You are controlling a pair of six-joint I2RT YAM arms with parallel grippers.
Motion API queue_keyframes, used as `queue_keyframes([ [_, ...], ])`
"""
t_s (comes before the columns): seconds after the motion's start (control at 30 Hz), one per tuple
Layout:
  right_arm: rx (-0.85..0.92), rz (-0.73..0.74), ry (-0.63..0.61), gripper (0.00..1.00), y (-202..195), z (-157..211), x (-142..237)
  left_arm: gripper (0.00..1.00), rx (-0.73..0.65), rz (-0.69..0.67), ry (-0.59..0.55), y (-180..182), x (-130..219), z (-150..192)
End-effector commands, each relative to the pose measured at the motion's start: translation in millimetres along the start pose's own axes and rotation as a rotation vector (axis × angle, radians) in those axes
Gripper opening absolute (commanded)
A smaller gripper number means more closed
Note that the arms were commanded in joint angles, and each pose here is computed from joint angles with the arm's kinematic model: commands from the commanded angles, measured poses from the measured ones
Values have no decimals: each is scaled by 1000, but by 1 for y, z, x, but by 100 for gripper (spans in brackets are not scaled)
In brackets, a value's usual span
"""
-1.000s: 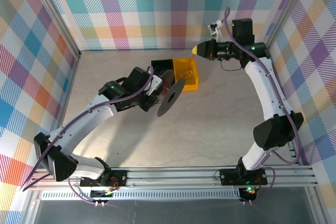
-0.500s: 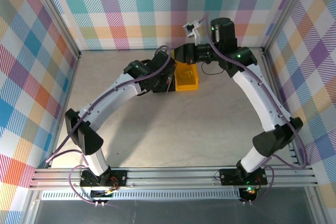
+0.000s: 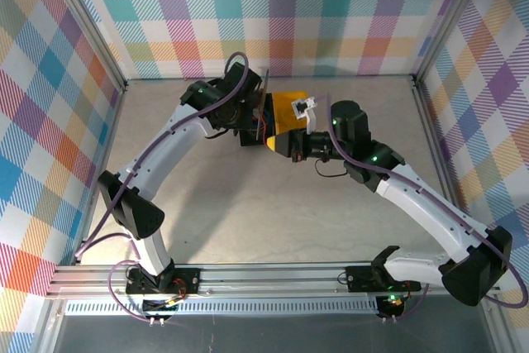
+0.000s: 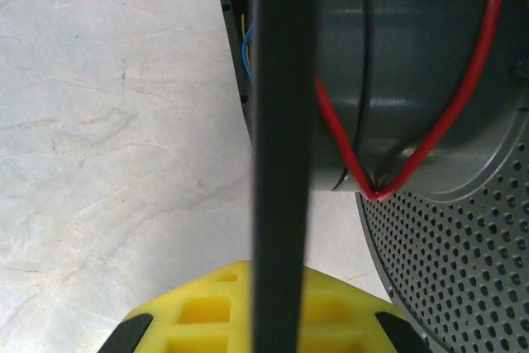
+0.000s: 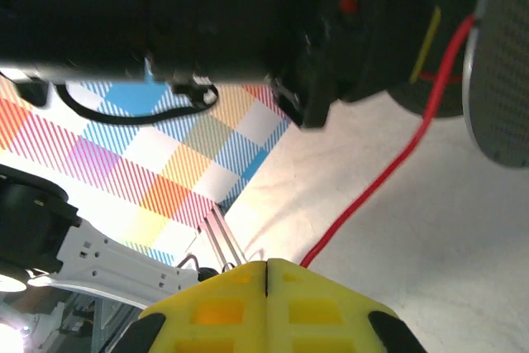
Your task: Wrap the cables
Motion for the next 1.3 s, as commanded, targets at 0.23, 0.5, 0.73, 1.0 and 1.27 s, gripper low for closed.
queue_keyframes([
  [0.23, -43, -124, 76, 0, 14, 43, -35, 0, 314, 191, -299, 8, 29, -69],
  [0.5, -128, -1, 80, 0, -48, 88, -50, 0, 501, 417, -419, 25, 63, -93],
  [0.73, -176, 74, 63, 0, -97, 101, -44, 0, 674, 657, -479, 49, 89, -88],
  [1.0, -245, 81, 22, 0, -141, 81, -22, 0, 743, 855, -548, 63, 121, -84],
  [1.27, -326, 64, -23, 0, -178, 56, -8, 0, 631, 1096, -531, 44, 144, -72],
])
Point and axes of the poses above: each hand's point on the last joint's axis, 136 mm out from that joint toward the fingers, its own x axis back along the fingers, its own y axis along the line the jaws close on, z = x × y, the point moved 2 cm from there along x, back along the fingers, and after that the axes turned 4 degrees about -x, right-handed, at the moved point
